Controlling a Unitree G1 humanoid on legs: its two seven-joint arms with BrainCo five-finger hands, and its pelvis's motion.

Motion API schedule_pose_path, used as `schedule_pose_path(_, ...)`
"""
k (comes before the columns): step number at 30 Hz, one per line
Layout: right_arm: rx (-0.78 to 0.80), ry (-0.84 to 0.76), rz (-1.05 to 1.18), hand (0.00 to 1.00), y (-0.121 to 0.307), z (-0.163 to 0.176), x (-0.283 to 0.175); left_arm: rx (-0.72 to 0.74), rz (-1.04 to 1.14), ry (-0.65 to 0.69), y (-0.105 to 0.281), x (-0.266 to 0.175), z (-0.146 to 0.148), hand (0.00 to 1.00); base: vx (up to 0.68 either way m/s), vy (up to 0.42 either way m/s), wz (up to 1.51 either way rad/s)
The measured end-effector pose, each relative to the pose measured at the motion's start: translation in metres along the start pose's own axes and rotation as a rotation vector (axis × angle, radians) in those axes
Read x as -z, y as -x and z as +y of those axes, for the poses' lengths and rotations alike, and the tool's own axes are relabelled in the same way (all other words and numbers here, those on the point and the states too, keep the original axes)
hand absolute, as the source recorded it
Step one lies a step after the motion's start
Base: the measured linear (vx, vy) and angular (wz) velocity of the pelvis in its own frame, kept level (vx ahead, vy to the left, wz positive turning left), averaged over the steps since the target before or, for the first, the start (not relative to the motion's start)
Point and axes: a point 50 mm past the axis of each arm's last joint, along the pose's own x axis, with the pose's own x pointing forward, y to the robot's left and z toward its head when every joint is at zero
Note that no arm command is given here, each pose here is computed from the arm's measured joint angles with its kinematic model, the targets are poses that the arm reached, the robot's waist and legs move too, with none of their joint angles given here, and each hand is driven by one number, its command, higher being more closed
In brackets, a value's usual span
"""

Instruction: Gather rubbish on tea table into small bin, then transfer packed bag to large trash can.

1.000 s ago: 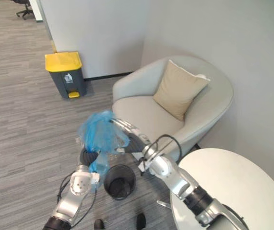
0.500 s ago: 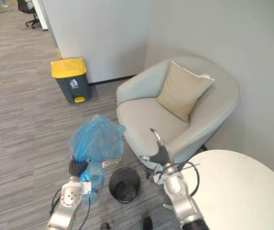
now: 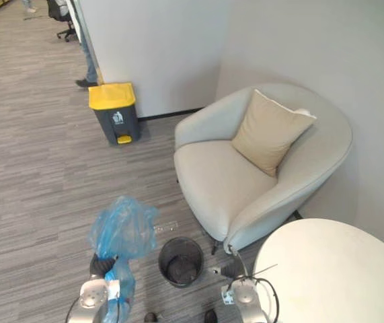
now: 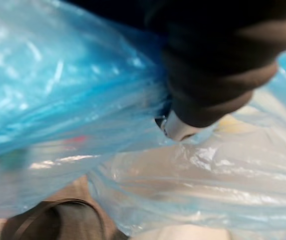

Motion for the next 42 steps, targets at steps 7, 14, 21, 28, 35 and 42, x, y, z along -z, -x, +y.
schedule_pose_path(7, 0.024, -0.052, 0.106, 0.00, 0.001, -0.003, 0.021, -0.023, 0.112, 0.010, 0.003, 0.024, 0.005, 1.00, 0.05, -0.002, 0.03)
schedule_pose_path(14, 0.047, -0.073, 0.151, 0.00, 0.001, -0.004, 0.027, -0.021, 0.185, 0.006, 0.008, 0.041, 0.004, 1.00, 0.01, -0.002, 0.00)
schedule_pose_path(21, 0.071, -0.087, 0.172, 0.00, 0.000, -0.006, 0.029, 0.001, 0.224, 0.006, 0.011, 0.050, 0.002, 1.00, -0.04, 0.001, -0.20)
schedule_pose_path(28, 0.064, -0.117, 0.074, 0.00, -0.006, 0.010, -0.002, -0.001, 0.141, 0.077, 0.003, 0.026, -0.003, 1.00, -0.09, 0.021, -0.41)
schedule_pose_path(35, 0.064, -0.144, 0.024, 0.00, -0.007, 0.017, -0.016, -0.014, 0.030, 0.159, 0.005, 0.000, -0.007, 1.00, -0.02, -0.117, 0.17)
schedule_pose_path(42, 0.079, -0.163, 0.012, 0.00, -0.011, 0.013, -0.023, 0.058, 0.030, 0.161, 0.011, -0.003, -0.030, 1.00, -0.17, -0.133, 0.33)
